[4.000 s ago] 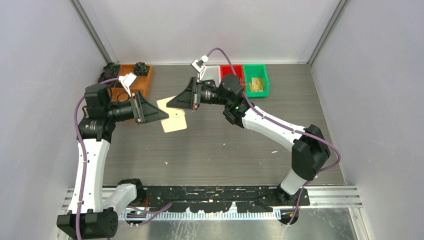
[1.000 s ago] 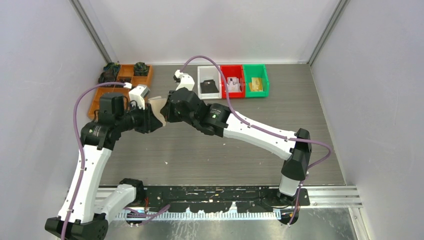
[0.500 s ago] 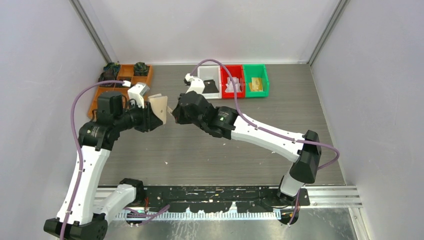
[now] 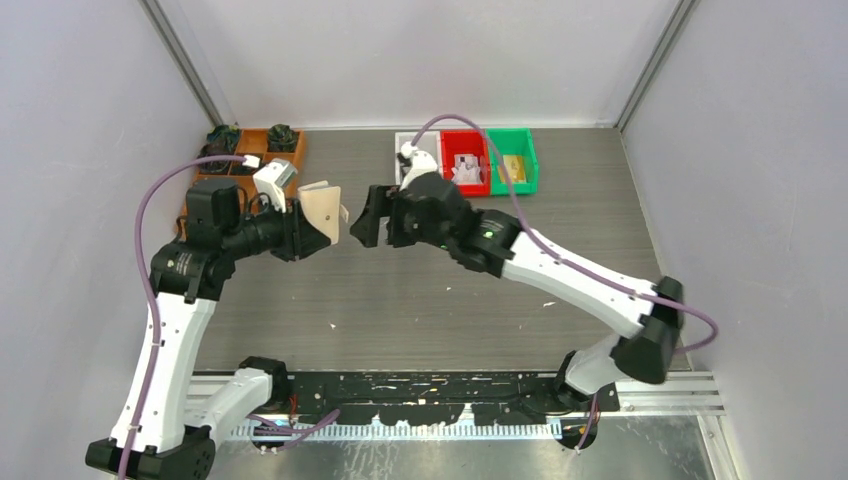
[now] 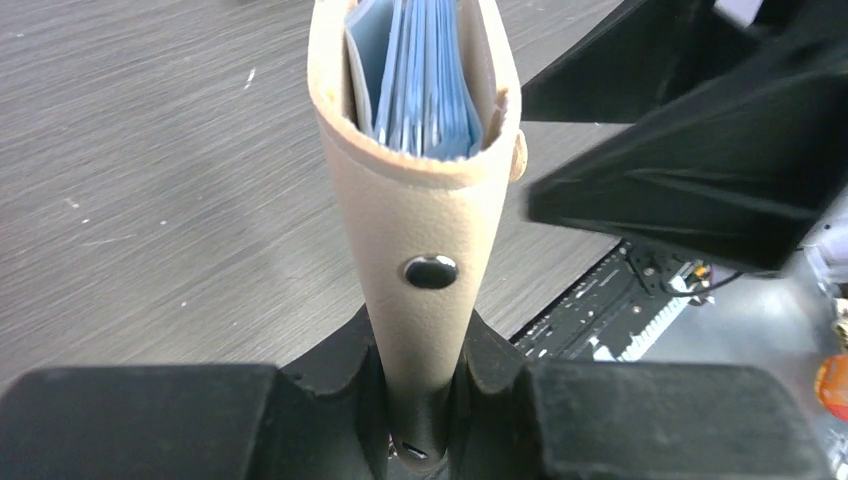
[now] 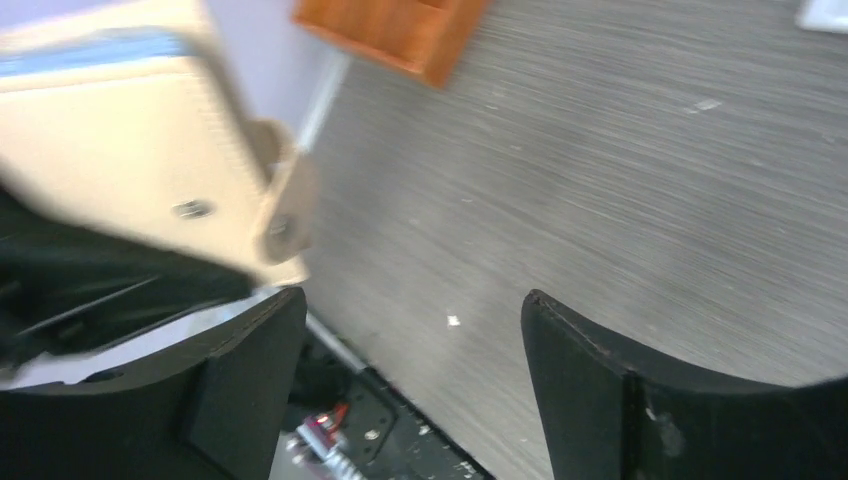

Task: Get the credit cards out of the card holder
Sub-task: Open the card holder.

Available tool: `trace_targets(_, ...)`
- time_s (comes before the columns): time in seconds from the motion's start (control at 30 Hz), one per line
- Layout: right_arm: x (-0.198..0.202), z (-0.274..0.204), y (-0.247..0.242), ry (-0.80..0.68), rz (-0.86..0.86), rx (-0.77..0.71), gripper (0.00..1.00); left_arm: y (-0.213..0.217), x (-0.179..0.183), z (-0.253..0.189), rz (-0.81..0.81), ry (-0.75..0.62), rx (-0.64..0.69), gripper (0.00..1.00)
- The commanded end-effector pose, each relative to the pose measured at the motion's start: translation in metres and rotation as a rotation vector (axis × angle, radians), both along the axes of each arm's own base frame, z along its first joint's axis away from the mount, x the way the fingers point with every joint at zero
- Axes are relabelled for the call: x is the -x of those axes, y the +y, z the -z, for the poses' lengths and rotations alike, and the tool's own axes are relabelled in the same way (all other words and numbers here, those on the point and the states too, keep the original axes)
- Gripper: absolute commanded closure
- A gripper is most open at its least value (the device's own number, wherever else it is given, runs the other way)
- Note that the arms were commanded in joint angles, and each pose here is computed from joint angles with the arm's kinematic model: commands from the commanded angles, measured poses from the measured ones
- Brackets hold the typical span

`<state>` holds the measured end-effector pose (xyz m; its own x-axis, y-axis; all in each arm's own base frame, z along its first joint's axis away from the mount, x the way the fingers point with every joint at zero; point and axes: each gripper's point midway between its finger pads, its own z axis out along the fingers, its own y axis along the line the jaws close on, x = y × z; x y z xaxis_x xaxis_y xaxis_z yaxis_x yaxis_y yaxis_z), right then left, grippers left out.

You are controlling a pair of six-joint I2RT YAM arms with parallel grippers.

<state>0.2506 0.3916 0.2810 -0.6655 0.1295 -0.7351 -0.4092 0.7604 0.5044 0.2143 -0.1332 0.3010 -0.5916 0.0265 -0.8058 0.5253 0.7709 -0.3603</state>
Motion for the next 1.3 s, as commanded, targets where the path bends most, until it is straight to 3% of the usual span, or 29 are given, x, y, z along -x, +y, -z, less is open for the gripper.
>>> trace_targets(0.0,0.047,-0.101,0.005,-0.115,-0.318,-0.342,0.13,-0.017,0.011,-0.033,0.097,-0.051,0.097,1.00)
trace_targets(0.23,0.081,-0.113,0.018,-0.074,-0.583,-0.315,0.13,-0.026,0.021,-0.037,0.158,-0.022,0.137,1.00)
trace_targets(0.43,0.059,-0.087,0.016,-0.054,-0.513,-0.148,0.23,-0.035,0.037,-0.048,0.239,0.000,0.188,1.00)
trace_targets(0.73,0.051,-0.083,-0.001,-0.034,-0.523,-0.177,0.41,-0.045,0.058,-0.062,0.339,0.038,0.267,1.00)
trace_targets(0.9,0.055,-0.092,-0.004,-0.048,-0.563,-0.205,0.41,-0.049,0.064,-0.069,0.366,0.054,0.302,1.00)
trace_targets(1.27,0.035,-0.065,-0.027,-0.045,-0.496,-0.034,0.36,-0.051,0.073,-0.078,0.391,0.057,0.330,1.00)
